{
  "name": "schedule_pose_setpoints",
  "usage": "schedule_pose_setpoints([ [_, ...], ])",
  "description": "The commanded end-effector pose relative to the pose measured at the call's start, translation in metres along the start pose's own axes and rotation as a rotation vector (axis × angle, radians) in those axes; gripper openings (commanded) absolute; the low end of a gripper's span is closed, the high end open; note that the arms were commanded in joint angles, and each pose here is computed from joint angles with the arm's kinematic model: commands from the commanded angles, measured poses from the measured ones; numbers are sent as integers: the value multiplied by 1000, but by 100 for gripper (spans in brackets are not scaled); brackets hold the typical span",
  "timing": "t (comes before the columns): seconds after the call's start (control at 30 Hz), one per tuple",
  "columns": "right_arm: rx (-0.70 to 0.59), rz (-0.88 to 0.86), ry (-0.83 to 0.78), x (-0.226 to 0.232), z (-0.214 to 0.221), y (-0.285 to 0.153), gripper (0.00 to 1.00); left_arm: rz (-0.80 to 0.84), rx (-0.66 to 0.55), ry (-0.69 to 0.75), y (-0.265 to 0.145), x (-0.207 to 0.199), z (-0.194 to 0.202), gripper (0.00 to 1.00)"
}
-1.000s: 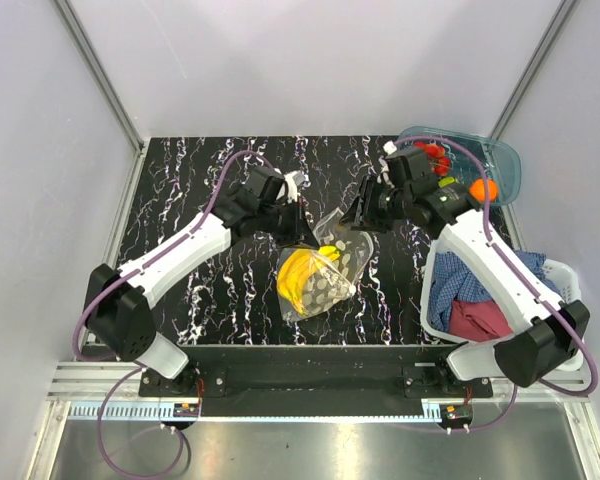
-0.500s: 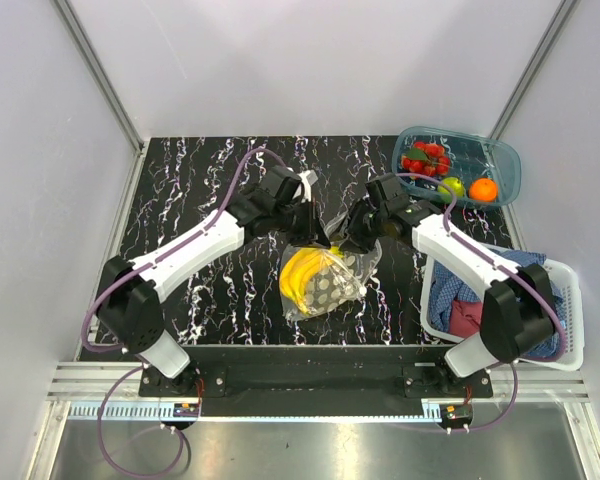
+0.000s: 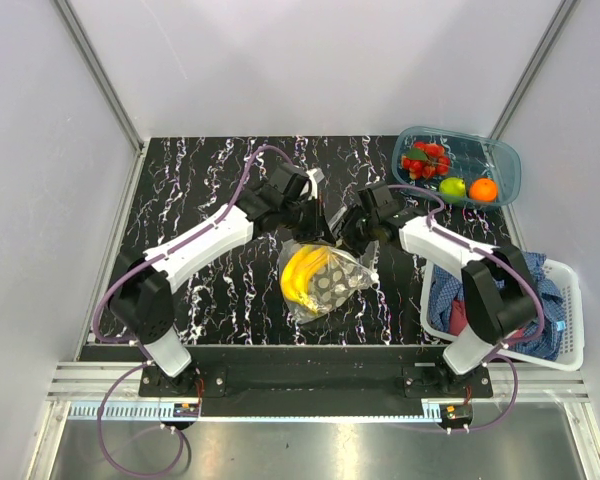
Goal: Open the zip-top bag and remove the fake food
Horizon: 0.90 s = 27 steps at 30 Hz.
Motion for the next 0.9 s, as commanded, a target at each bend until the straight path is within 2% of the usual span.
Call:
schedule_pose_setpoints([
  [0.0, 13, -39, 25, 4, -6, 13, 54, 79, -36, 51, -4, -19, -12, 0],
  [0.27, 47, -10, 57, -8, -7, 33, 61, 79, -36, 70, -4, -18, -11, 0],
  [0.33, 57, 0, 67, -11, -7, 37, 59, 80, -31, 70, -4, -18, -10, 0],
  [0.4, 62, 7, 82, -13, -7, 40, 53, 78, -24, 71, -3, -16, -9, 0],
  [0.5, 80, -4, 77, -12, -8, 47, 52, 82, -22, 74, -3, -16, -9, 0],
  [0.67, 105, -36, 76, -9, -8, 54, 52, 79, -2, 72, 1, -13, -6, 0],
  [0.77, 121, -62, 82, -7, -7, 58, 58, 78, 4, 70, 3, -11, -6, 0],
  [0.87, 147, -67, 101, -9, -5, 65, 58, 73, 12, 66, 5, -10, -5, 0],
])
Point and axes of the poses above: each gripper's point midway between its finger pads, its own y axis out along the fingers, its own x axis along the line the jaws close on, z = x × y, the point moved 9 cm from there along -y, back along the fingers
